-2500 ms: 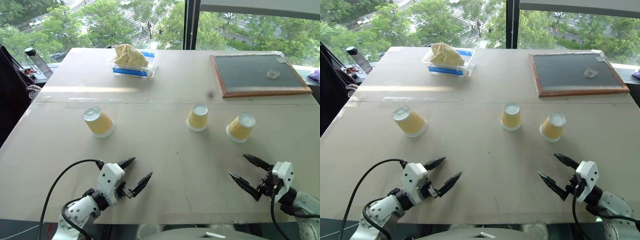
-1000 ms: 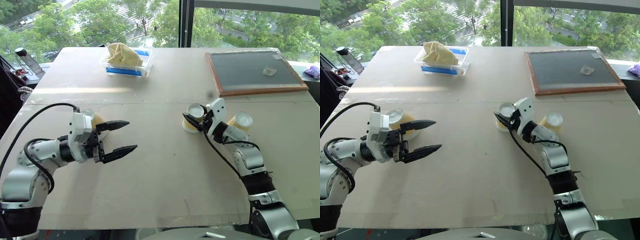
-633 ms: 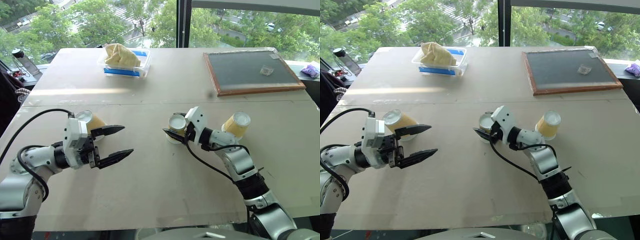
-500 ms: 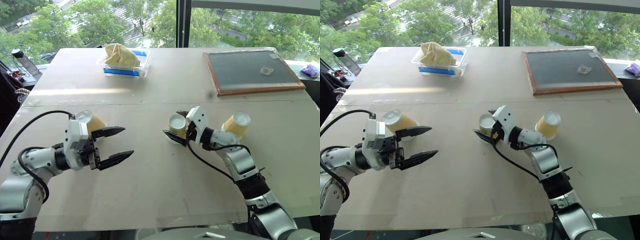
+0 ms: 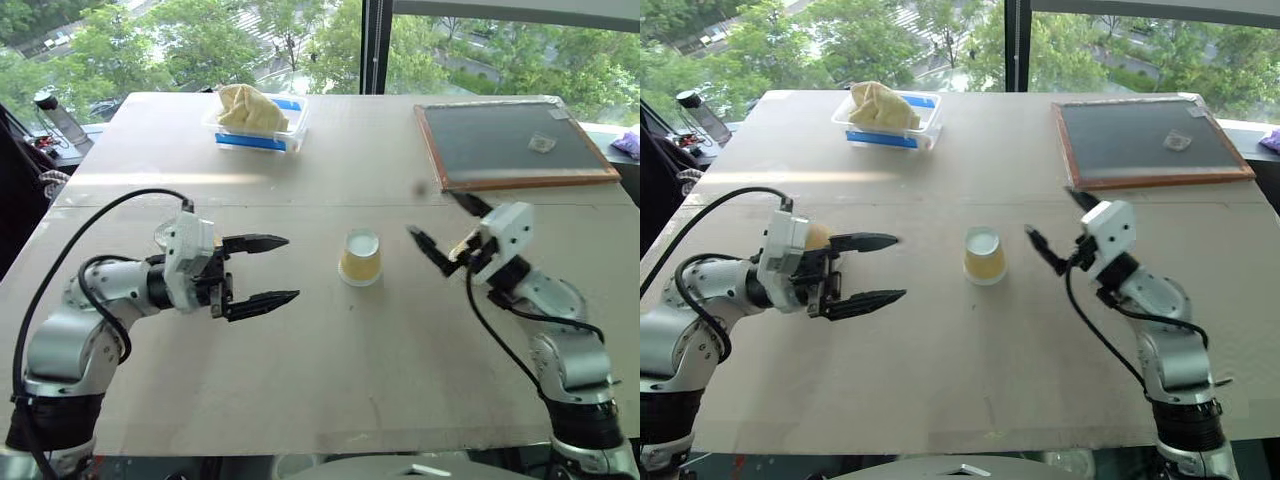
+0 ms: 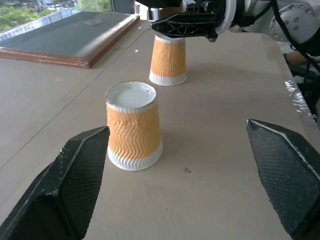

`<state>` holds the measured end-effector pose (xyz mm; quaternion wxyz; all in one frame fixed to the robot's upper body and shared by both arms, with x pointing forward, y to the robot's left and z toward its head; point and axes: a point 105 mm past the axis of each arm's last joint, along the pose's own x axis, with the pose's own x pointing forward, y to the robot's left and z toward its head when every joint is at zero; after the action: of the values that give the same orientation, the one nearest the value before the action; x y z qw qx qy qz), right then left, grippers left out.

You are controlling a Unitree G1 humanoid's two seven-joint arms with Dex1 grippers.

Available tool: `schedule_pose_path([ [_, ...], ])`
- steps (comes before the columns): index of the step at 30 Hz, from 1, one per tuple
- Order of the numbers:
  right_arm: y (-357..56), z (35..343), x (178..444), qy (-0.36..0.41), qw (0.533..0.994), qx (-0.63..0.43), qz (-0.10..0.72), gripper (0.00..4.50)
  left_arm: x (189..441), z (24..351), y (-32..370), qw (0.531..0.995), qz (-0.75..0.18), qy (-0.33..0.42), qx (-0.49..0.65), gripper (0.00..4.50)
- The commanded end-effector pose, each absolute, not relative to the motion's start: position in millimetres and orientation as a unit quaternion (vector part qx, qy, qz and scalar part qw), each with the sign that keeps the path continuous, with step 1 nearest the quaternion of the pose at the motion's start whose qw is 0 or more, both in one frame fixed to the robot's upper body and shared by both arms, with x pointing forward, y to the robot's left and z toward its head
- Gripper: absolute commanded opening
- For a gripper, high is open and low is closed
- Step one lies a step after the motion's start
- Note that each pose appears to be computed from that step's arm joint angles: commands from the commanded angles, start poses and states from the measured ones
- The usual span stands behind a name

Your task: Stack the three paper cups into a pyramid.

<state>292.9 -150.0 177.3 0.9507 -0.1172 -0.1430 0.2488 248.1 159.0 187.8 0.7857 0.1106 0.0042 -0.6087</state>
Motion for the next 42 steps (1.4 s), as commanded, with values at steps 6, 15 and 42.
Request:
schedule_pose_path([
  [6, -176.6, 151.6, 288.1, -0.093, 0.977, -0.074, 0.176, 4.45, 243.8, 209.9, 131.5, 0.750, -0.649, -0.019, 0.127, 4.50],
  [15, -181.2, 129.6, 298.6, -0.057, 0.987, -0.013, 0.151, 4.45, 244.8, 215.4, 127.7, 0.745, -0.654, -0.023, 0.132, 4.50],
  [42, -93.5, 138.7, 306.5, -0.073, 0.942, -0.036, 0.324, 1.91, 239.2, 190.0, 152.5, 0.802, -0.584, 0.006, 0.121, 4.50],
])
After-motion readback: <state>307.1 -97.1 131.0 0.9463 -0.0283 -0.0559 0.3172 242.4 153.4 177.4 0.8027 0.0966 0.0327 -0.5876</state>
